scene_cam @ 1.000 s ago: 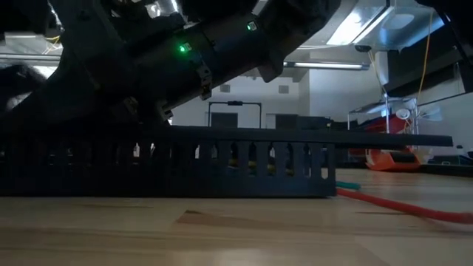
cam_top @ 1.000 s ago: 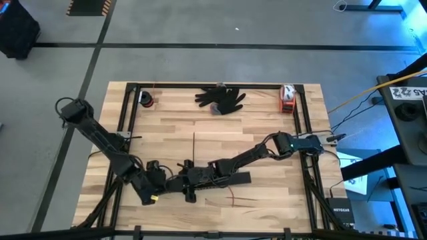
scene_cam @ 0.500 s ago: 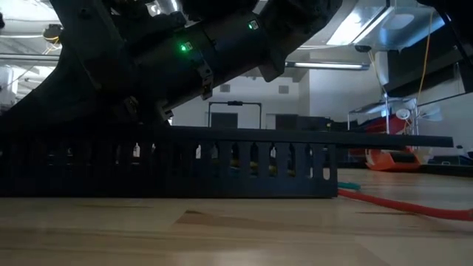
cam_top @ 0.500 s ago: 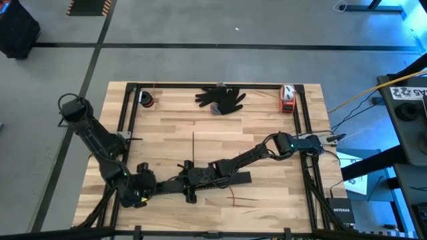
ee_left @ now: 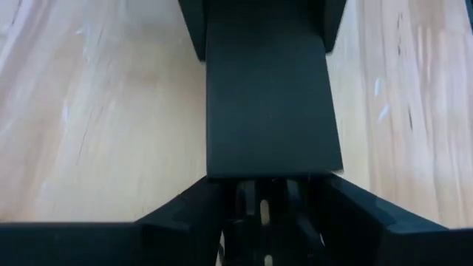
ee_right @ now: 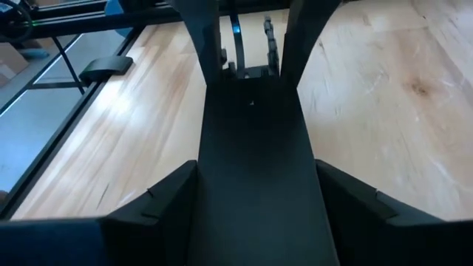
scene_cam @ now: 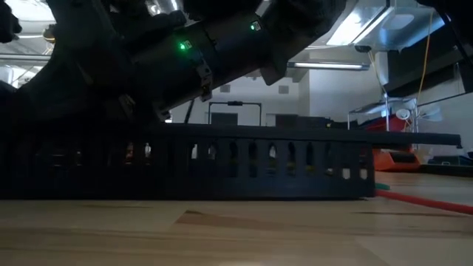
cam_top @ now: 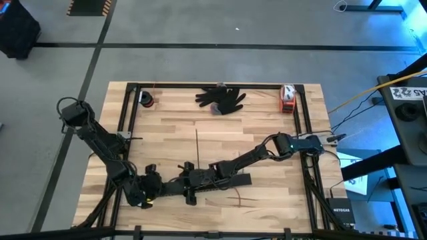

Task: Ziptie cables
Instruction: Close the black cable duct lid

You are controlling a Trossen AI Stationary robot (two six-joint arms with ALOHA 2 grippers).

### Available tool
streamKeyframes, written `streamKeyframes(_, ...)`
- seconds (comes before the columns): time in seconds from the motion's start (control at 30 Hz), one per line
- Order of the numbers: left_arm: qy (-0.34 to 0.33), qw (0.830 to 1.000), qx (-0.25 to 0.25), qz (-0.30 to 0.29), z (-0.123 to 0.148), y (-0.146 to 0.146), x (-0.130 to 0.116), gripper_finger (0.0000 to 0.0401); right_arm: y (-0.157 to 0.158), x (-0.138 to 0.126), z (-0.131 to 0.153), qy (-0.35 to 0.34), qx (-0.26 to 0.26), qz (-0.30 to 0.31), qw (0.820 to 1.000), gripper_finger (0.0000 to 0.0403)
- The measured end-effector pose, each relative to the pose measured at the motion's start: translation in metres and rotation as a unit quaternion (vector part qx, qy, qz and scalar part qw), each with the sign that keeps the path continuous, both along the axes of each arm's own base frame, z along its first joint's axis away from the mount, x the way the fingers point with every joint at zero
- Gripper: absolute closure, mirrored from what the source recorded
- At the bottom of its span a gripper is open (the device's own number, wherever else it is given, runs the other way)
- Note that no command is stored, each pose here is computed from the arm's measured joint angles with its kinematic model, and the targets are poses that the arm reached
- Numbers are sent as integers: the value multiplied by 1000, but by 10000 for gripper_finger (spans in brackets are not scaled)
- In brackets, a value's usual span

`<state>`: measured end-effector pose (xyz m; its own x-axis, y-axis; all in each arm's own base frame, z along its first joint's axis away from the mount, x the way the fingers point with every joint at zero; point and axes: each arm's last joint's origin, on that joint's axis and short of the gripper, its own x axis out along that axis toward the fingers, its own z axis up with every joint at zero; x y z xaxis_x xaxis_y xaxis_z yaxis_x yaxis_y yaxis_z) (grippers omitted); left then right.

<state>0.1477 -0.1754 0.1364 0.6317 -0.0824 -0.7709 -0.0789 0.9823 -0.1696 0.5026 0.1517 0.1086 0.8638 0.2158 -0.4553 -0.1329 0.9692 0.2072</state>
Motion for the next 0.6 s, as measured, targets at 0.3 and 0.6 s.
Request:
streamKeyframes(0.3,6,1000,-22,2,0,6,14,212,1,-2,-1,11,-1,-1,1000,175)
streamKeyframes(0.6,61,997,-35,-37,12,8,19,128,0,-1,0,13,-8,7,1000,175)
